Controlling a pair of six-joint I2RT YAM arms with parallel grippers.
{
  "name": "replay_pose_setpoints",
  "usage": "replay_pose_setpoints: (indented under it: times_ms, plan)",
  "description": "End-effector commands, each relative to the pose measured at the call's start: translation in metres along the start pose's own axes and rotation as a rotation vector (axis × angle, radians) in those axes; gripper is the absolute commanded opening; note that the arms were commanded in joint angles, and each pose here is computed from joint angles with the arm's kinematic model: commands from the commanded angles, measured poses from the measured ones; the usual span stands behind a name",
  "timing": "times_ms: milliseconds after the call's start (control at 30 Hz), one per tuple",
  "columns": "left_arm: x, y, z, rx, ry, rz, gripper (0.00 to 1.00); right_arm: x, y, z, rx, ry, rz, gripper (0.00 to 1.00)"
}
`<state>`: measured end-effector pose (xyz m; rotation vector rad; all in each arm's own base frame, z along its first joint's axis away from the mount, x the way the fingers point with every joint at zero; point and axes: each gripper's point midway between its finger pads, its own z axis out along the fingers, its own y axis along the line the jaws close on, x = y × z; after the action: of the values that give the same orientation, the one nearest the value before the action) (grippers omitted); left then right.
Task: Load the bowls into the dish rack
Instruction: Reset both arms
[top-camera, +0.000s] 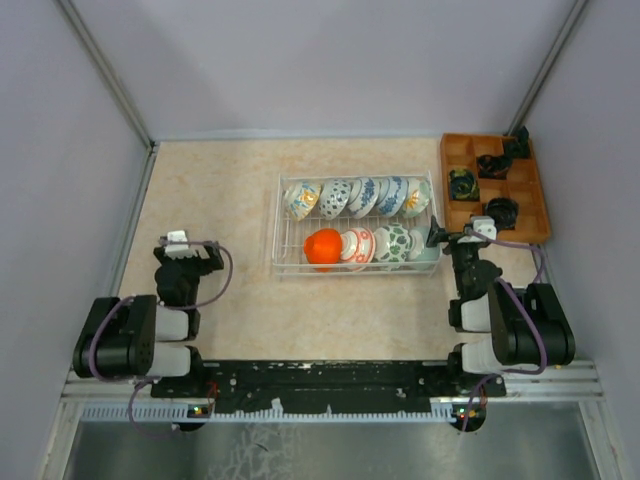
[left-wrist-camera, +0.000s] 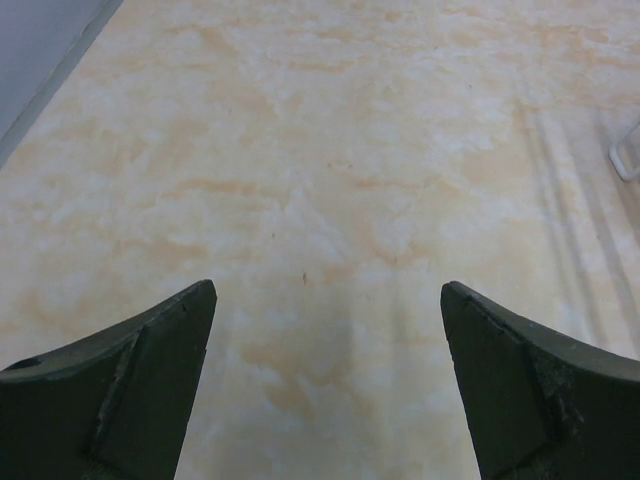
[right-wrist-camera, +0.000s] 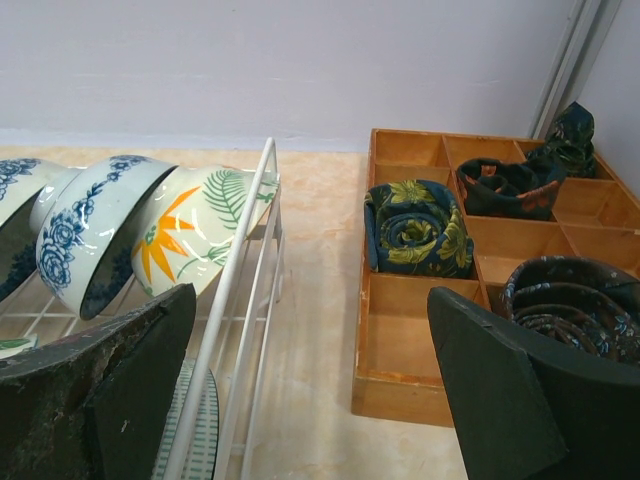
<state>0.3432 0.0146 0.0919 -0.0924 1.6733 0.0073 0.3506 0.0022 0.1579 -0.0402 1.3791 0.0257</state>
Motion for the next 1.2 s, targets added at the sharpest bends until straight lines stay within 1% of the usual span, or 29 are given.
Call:
replay_pose_setpoints:
  times_ms: [0, 67, 100, 167, 267, 400, 500, 533, 567, 667, 767, 900, 1067, 1167]
  plan:
    - [-0.033, 0.005, -0.038, -0.02, -0.264, -0.088, 1.0, 0.037, 0.024, -0.011, -0.124, 0.141, -0.032, 0.99]
    - [-0.03, -0.007, -0.027, 0.053, -0.251, -0.031, 1.0, 0.037, 0.024, -0.01, -0.124, 0.141, -0.033, 0.99]
    - [-0.03, -0.009, -0.023, 0.064, -0.251, -0.02, 1.0, 0.037, 0.024, -0.01, -0.124, 0.14, -0.031, 0.99]
    - [-0.029, -0.005, -0.02, 0.042, -0.247, -0.032, 1.0, 0.037, 0.024, -0.01, -0.126, 0.141, -0.031, 0.99]
    - [-0.03, -0.02, -0.012, 0.129, -0.246, 0.017, 0.99, 0.037, 0.024, -0.01, -0.127, 0.142, -0.031, 0.99]
    - [-0.027, -0.026, -0.003, 0.166, -0.218, 0.036, 0.99, 0.037, 0.024, -0.01, -0.127, 0.141, -0.03, 0.99]
    - [-0.015, -0.042, 0.012, 0.267, -0.136, 0.086, 0.99, 0.037, 0.024, -0.01, -0.125, 0.141, -0.031, 0.99]
    - [-0.012, -0.05, 0.014, 0.32, -0.121, 0.11, 0.99, 0.037, 0.025, -0.01, -0.128, 0.142, -0.03, 0.99]
    - [-0.01, -0.053, 0.014, 0.339, -0.116, 0.115, 0.99, 0.037, 0.025, -0.01, -0.129, 0.142, -0.031, 0.99]
    - [-0.014, -0.05, 0.009, 0.316, -0.143, 0.106, 0.99, 0.04, 0.026, -0.008, -0.139, 0.155, -0.034, 0.99]
    - [-0.012, -0.054, 0.01, 0.339, -0.132, 0.114, 1.0, 0.04, 0.026, -0.007, -0.139, 0.157, -0.034, 0.99]
    - [-0.018, -0.054, 0.0, 0.34, -0.176, 0.12, 0.99, 0.04, 0.026, -0.007, -0.14, 0.157, -0.033, 0.99]
    - [-0.027, -0.037, -0.017, 0.237, -0.245, 0.083, 0.99, 0.039, 0.026, -0.007, -0.14, 0.155, -0.034, 0.99]
    - [-0.028, -0.03, -0.012, 0.193, -0.243, 0.062, 0.99, 0.04, 0.026, -0.007, -0.14, 0.155, -0.035, 0.99]
